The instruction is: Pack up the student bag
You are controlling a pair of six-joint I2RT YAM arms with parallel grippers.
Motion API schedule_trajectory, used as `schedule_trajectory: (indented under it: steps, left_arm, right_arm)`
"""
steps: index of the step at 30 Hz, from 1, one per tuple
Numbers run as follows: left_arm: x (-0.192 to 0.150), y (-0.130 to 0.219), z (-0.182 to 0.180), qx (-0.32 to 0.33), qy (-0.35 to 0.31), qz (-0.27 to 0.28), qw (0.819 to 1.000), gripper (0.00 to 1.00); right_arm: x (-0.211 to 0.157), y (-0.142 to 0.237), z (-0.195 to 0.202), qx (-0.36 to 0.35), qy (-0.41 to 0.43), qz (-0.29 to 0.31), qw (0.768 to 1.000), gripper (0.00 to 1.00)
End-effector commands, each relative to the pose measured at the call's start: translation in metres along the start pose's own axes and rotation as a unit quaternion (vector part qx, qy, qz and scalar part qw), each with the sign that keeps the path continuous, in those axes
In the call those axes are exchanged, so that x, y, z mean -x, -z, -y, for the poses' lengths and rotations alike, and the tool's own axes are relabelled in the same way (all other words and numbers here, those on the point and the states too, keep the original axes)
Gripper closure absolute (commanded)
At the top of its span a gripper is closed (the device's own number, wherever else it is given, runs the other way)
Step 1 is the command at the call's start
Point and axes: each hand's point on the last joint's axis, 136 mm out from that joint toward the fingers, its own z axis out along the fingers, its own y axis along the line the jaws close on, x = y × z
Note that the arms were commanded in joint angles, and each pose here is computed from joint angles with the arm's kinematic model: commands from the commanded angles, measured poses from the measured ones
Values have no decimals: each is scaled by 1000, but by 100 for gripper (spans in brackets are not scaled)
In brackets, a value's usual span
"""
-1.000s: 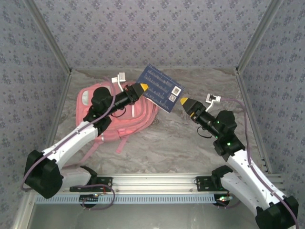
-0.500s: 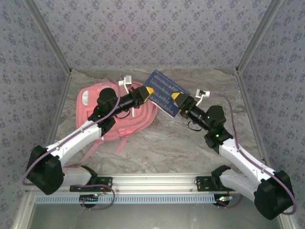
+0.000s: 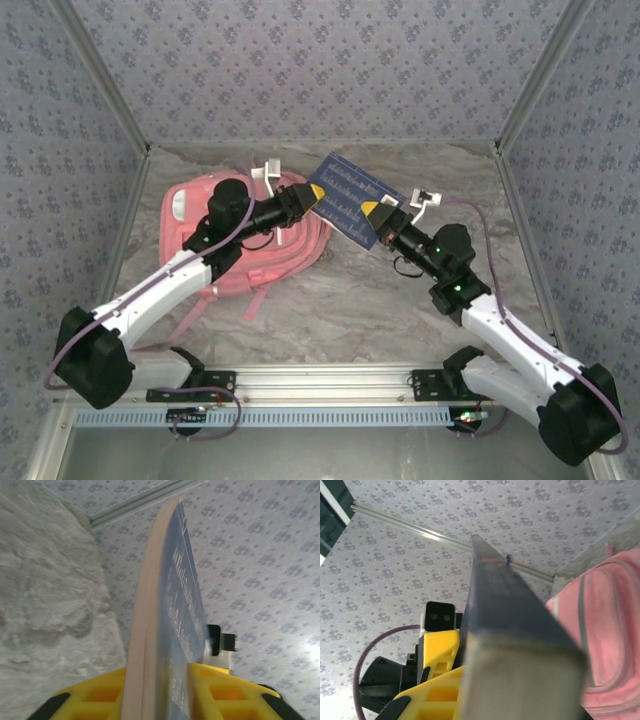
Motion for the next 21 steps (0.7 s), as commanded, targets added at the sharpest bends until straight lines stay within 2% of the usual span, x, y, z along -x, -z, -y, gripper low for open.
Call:
schedule_trajectory:
  steps: [1,3,5,10,13,17,21]
  left_arm:
    - [10,17,-10,95,-103,3,990,54]
    - [16,28,-49,220,-130,-6,967,52]
    - [24,35,-81,302,-139,-20,943,51]
    - [36,30,-130,359,-98,-56,927,47]
    - [42,27,-150,387,-98,-82,913,52]
    - [54,33,-176,446,-120,-95,882,54]
    - [52,30,-199,466,-109,-116,870,57]
  right_arm:
    - [14,19,13,-86,60,24,994,100]
    - [16,31,28,-141,84,22,986,100]
    - [19,41,37,-171,105,25,979,100]
    - [25,62,54,-216,123,33,968,100]
    - [27,70,61,-229,121,36,965,100]
    - [28,77,71,-237,108,37,965,100]
    - [29,79,78,-240,93,37,966,100]
